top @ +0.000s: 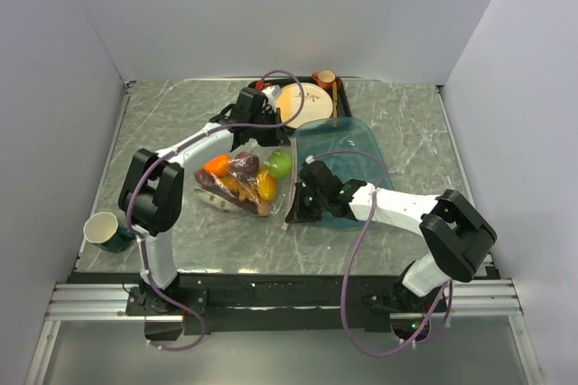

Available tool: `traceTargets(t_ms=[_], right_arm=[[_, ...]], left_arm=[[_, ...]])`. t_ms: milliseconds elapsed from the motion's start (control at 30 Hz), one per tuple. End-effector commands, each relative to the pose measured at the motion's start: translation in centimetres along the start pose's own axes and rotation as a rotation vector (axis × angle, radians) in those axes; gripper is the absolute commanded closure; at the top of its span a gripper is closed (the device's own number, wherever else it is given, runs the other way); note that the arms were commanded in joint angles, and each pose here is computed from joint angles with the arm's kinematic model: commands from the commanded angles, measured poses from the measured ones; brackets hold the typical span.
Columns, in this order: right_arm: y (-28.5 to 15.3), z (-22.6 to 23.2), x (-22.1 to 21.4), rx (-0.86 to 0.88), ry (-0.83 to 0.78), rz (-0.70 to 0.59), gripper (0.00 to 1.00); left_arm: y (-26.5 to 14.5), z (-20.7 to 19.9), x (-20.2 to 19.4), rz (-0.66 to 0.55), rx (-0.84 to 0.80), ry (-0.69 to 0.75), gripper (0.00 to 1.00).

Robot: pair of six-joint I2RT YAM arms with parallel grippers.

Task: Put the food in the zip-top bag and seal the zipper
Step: Zip the zipper food storage bag at the center of the board.

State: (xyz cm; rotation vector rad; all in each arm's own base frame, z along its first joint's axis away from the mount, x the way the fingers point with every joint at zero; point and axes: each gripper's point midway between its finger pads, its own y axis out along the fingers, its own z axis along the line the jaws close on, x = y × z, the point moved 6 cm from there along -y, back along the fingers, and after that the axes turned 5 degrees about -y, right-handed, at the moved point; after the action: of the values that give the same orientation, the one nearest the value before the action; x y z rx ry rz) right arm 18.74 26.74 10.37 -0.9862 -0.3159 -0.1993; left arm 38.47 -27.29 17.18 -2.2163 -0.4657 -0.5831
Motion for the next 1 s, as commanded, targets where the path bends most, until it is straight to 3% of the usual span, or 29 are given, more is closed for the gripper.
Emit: traceTargets(t_ms=[0, 333, 467, 500, 533, 567, 600, 700, 733, 800, 967], right_arm=[[-0.8, 2.3, 0.3, 0.040, -0.082, -0.010, 0.92], [-0.9, 2.4, 0.3, 0.022, -0.103, -0.009, 0.90], [-1.7, 2.2, 0.9, -0.017, -0.115, -0.062, 0.79], [-2.0, 2.2, 1.2, -0.026, -0.119, -0.083, 0.76], [-2.3, 1.9, 1.5, -0.051, -0.121, -0.105, 0.47], [-2.8, 2.0, 1.8, -0.053, -0.124, -0.127, 0.38], [-3.1, 2.1, 2.0, -0.057, -0.129, -0.143, 0.37], [-4.5, 2.0, 2.9, -0.082, -0.136, -0.224, 0.32], [-5.4, 1.9, 3.5, -0.102, -0.127, -0.273, 0.25], [-6.3, 1.7, 3.9, -0.122, -0.122, -0.316, 0.17], [-9.5, 1.0, 5.6, -0.185, -0.079, -0.479, 0.03]], left_arm=[[-0.6, -0.6, 1.3, -0.045, 0.029, 0.021, 0.99], [-0.8, -0.9, 1.6, -0.047, 0.033, 0.025, 0.99], [-1.1, -0.9, 1.2, -0.041, 0.031, 0.025, 0.95], [-1.1, -0.9, 1.1, -0.041, 0.031, 0.024, 0.90], [-1.2, -0.9, 1.0, -0.039, 0.029, 0.020, 0.83], [-1.2, -1.1, 1.0, -0.036, 0.018, 0.023, 0.81], [-1.3, -1.1, 0.9, -0.035, 0.016, 0.024, 0.77], [-1.5, -1.3, 0.9, -0.035, 0.006, 0.027, 0.50], [-1.5, -1.4, 0.9, -0.034, 0.004, 0.031, 0.40], [-1.9, -1.8, 1.2, -0.052, -0.004, 0.040, 0.29], [-3.7, -3.4, 2.6, -0.109, -0.033, 0.054, 0.14]])
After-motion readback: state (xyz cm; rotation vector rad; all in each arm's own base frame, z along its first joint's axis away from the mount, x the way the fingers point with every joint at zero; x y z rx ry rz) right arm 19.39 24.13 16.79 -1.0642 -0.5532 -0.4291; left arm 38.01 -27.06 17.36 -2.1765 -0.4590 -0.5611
